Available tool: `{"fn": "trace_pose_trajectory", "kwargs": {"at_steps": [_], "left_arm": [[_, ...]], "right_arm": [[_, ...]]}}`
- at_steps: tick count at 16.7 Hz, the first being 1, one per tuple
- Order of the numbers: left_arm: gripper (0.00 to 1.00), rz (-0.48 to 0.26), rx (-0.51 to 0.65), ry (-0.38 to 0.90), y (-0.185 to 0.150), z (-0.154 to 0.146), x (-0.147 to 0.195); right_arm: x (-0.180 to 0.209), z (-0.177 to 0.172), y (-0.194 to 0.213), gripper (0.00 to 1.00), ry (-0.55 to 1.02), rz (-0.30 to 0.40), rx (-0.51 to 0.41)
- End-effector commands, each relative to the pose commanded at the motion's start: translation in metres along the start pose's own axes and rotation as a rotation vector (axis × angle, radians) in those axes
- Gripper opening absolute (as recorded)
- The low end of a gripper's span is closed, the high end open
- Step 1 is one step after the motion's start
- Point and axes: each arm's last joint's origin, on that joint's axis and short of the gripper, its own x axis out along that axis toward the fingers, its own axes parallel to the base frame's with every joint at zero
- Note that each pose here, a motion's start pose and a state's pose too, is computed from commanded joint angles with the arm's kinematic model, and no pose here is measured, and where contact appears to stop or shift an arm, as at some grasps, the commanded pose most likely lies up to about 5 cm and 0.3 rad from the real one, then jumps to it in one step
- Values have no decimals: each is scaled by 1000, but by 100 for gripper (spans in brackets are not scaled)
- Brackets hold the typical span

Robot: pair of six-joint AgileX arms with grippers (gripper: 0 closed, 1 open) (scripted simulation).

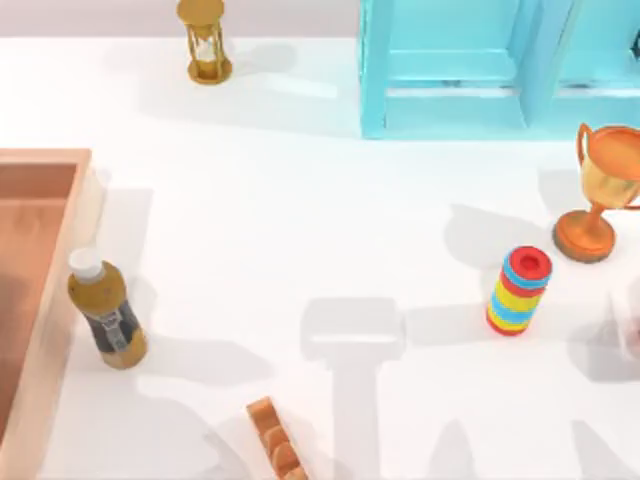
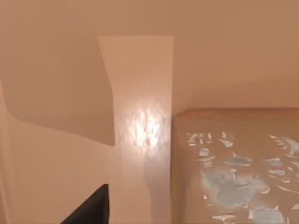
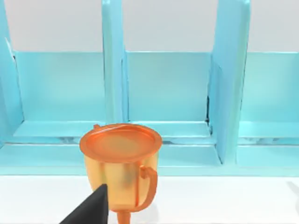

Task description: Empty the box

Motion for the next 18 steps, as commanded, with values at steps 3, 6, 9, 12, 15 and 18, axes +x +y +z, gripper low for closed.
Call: {"fn": "trace_pose_trajectory", "kwargs": {"at_steps": [3,6,9,12,15,18], "left_arm": [[70,0,0,0,0,0,0],[47,0,0,0,0,0,0],[25,0,0,0,0,0,0],[2,0,0,0,0,0,0],[0,0,0,0,0,0,0],[0,0,0,0,0,0,0]], "right_arm": [[0,0,0,100,0,0,0],[0,0,0,100,0,0,0],[0,0,0,100,0,0,0],[0,0,0,100,0,0,0],[0,0,0,100,0,0,0],[0,0,0,100,0,0,0]]}}
